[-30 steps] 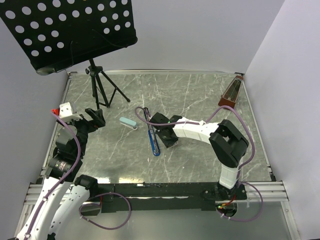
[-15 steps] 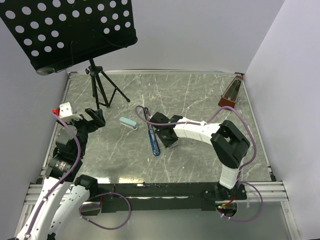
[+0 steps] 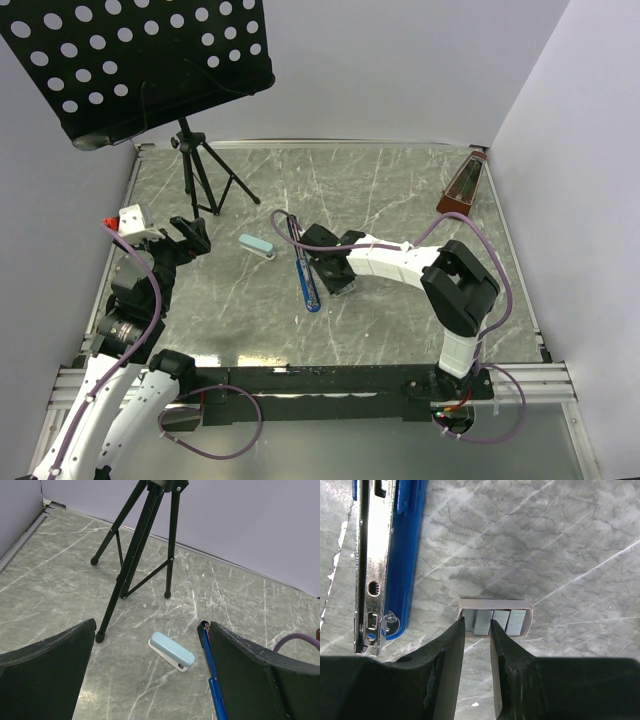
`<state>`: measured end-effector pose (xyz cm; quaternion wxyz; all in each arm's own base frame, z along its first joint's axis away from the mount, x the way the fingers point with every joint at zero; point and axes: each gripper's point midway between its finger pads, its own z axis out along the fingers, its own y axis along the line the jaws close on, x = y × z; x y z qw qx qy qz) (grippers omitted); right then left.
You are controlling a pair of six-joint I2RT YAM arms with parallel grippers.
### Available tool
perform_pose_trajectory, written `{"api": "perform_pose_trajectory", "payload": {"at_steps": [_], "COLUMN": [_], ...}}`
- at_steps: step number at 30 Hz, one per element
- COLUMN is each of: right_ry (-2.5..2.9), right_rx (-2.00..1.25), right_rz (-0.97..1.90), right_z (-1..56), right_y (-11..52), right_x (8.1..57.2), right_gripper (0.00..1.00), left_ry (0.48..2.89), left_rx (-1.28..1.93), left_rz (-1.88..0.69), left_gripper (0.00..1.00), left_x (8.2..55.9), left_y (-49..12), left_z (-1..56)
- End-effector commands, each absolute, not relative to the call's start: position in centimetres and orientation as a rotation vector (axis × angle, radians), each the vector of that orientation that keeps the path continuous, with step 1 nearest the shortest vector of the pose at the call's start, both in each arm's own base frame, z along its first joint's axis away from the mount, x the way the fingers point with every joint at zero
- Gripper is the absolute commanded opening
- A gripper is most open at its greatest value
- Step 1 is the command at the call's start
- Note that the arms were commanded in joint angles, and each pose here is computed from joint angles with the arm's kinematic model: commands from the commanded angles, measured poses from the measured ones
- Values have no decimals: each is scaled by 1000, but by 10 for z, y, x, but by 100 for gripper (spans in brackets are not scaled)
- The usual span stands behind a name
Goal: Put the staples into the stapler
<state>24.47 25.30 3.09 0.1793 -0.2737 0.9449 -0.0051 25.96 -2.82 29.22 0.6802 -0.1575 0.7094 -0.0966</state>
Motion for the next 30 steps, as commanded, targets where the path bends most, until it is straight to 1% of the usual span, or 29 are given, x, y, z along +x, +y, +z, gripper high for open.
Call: {"api": "perform_pose_trajectory", "payload": {"at_steps": [1, 19, 24, 30], "right_ry": [2667, 2731, 2760, 2750], "right_rx": [-758, -792, -716, -636], "right_rz": [-52, -34, -137, -126], "right_z": [31, 16, 11, 18], "right_y": [250, 252, 241, 240], "right_x": [245, 235, 237, 239], "right_gripper": [34, 33, 34, 34], "left_ry": [1569, 1570, 1567, 1567], "left_rx": [-354, -353, -357, -356], "left_rz": [-234, -235, -231, -232], "left_gripper": [99, 99, 99, 99], "left_x": [259, 259, 259, 259], "left_y": [-29, -29, -28, -28], "left_z": [298, 298, 298, 298]}}
